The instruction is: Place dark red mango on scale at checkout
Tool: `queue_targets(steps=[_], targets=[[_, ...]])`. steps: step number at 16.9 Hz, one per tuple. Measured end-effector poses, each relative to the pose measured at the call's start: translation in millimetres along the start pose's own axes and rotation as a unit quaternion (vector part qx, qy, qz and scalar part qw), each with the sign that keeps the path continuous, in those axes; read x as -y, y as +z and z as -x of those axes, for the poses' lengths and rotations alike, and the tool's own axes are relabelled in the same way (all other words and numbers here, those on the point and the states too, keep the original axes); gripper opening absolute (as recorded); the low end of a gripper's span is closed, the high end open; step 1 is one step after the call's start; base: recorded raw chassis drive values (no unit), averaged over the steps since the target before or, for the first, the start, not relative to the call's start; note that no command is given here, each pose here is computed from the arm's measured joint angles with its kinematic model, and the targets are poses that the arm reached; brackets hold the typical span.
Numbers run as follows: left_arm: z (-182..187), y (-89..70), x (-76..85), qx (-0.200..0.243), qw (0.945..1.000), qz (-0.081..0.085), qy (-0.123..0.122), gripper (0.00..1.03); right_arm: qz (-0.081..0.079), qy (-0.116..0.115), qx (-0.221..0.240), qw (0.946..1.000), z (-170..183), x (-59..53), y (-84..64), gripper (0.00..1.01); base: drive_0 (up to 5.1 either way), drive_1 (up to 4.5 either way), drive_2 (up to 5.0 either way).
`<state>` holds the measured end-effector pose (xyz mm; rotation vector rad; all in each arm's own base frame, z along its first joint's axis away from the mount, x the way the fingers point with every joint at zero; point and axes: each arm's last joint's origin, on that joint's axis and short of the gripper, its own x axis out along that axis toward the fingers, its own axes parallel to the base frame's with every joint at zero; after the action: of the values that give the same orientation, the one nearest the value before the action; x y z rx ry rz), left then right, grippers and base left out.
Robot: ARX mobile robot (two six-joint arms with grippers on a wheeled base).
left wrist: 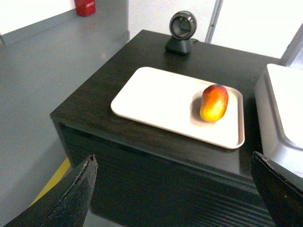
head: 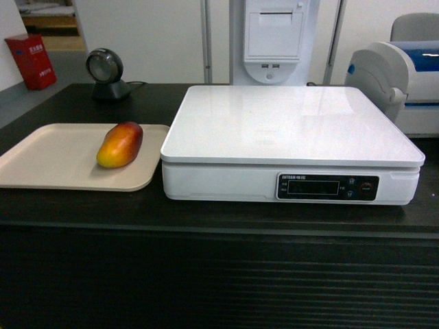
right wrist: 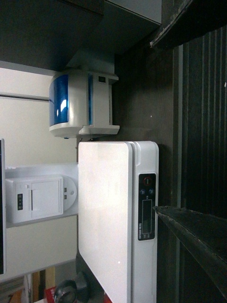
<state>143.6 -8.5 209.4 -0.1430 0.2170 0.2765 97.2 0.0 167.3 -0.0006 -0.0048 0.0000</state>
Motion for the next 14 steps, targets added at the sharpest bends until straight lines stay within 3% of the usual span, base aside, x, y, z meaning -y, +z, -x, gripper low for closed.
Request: queue_targets(steps=[1,4,5,9,12,14], targets=[[-34,15.1,15.2,0.001,0.9999,-0.004,-0.011,0.98,0.0,0.0,0.0,1.0,0,0.0,0.0,0.98,0.0,0.0,0.0],[-102,40.2,47.0,0.004,0.9992,-0.026,-0.031,0.98,0.0,0.0,0.0,1.0,0,0.0,0.0,0.98,0.0,0.0,0.0],[-132,48.0,62.0,-0.004,0.9985,-0.04,-0.037,0.98,0.0,0.0,0.0,1.0,0,0.0,0.0,0.98,0.0,0.0,0.0],[-254,31.9,112.1,-0.112,0.9874,-0.1,-0.05,0.98,0.0,0.0,0.0,1.0,0,0.0,0.0,0.98,0.0,0.0,0.0],[-320,29.2,138.5,-0.159,0.9772,-0.123,-0.068,0.98,0.0,0.0,0.0,1.0,0,0.0,0.0,0.98,0.0,0.0,0.0],[-350,21.3,142.3,-0.187,0.9715,-0.13,-0.065,0.98,0.0,0.0,0.0,1.0,0,0.0,0.0,0.98,0.0,0.0,0.0]])
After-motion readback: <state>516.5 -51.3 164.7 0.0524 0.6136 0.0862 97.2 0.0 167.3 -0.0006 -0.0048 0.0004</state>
